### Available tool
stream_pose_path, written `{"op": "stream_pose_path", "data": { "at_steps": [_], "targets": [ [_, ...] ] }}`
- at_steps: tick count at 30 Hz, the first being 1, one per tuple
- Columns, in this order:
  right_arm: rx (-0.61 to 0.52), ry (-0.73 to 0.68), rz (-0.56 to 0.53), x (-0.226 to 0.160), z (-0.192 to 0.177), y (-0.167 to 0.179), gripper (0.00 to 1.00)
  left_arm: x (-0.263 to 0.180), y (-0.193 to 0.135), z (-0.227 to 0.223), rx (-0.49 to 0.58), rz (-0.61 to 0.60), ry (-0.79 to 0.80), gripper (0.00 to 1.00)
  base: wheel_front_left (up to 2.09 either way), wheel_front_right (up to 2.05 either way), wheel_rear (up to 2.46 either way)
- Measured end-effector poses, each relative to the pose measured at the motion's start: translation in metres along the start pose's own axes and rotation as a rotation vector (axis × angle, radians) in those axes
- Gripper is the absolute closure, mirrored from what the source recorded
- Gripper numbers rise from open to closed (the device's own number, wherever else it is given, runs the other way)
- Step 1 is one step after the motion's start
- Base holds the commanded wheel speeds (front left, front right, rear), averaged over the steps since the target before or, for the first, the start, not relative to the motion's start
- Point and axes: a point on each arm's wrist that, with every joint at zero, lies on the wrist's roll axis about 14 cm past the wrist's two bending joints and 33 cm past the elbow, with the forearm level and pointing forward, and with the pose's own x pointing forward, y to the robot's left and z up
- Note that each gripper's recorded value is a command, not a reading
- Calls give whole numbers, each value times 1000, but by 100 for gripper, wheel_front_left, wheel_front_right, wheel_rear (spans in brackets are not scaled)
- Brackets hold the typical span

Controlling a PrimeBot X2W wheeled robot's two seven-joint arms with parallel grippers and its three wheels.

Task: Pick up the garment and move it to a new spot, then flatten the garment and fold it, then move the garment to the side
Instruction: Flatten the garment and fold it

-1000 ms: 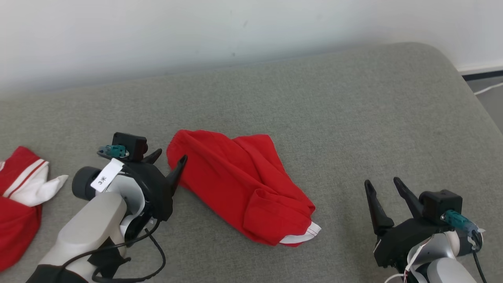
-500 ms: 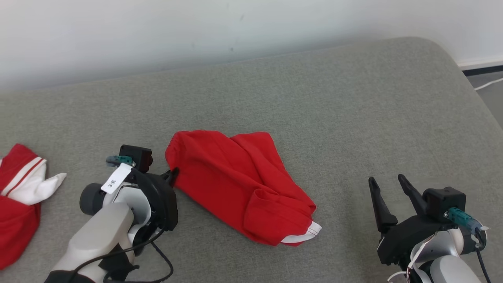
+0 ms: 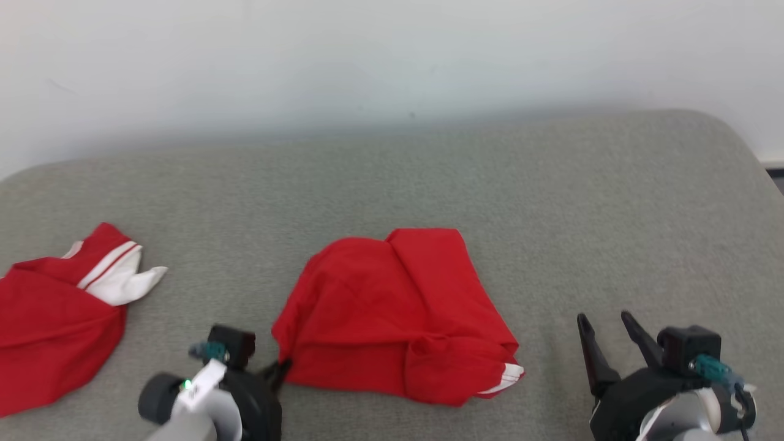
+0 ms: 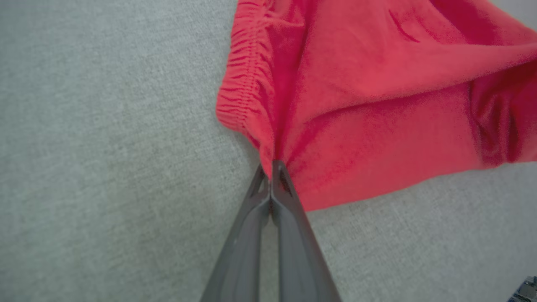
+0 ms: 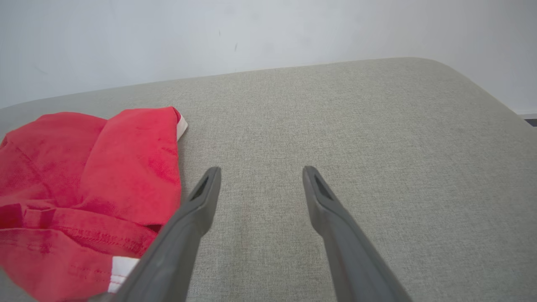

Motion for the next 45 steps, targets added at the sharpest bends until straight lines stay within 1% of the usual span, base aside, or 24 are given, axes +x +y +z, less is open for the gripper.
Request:
{"op": "stream_pose_path", "data": {
  "at_steps": [1,4,9,12,15,17,20,24,26,29,31,33,34,36,37,38,41,43,45],
  "targets": [
    [0,-2,7,-1,0,2,0,-5,-2,-6,11,-2,5,100,0,0,0],
    [2,6,24,-6,-5,8,0,-21,-11,-21,-1,-8,-1,100,0,0,0],
    [1,2,55,-8,-5,19,0,-43,14,-25,8,88,-21,100,0,0,0],
    [5,1,72,-8,-6,25,0,-54,18,-26,-6,118,-44,100,0,0,0],
    [6,-1,87,-7,-5,31,0,-60,11,-20,-37,105,-87,100,0,0,0],
    [8,0,103,-6,-5,37,0,-63,9,-21,-39,106,-91,100,0,0,0],
    [12,2,108,-5,-6,40,0,-64,-5,-17,-57,67,-116,100,0,0,0],
    [11,1,107,-4,-5,40,0,-63,-23,12,-62,3,-200,100,0,0,0],
    [9,-7,114,-2,-2,41,0,-63,-28,34,-50,-24,-252,100,0,0,0],
    [9,-25,116,0,5,41,0,-63,-42,74,-49,-107,-330,100,0,0,0],
    [8,-28,119,1,6,42,0,-63,-44,99,-50,-128,-371,100,0,0,0],
    [9,-20,123,0,5,43,0,-59,-39,116,-12,-121,-371,100,0,0,0],
    [11,-24,123,0,7,43,0,-58,-34,125,-10,-116,-378,100,0,0,0],
    [14,-30,115,-1,9,40,0,-51,-26,135,38,-94,-352,100,0,0,0],
    [15,-28,107,-2,8,37,0,-48,-22,143,45,-84,-356,100,0,0,0],
    [15,-27,100,-2,7,34,0,-45,-20,150,31,-82,-362,100,0,0,0],
    [15,-19,82,-4,5,27,0,-33,-18,161,37,-79,-358,100,0,0,0],
    [16,-13,71,-4,3,24,0,-24,-18,161,55,-84,-335,100,0,0,0],
    [17,-15,57,-4,4,19,0,-14,-20,165,15,-91,-330,100,0,0,0]
  ]
}}
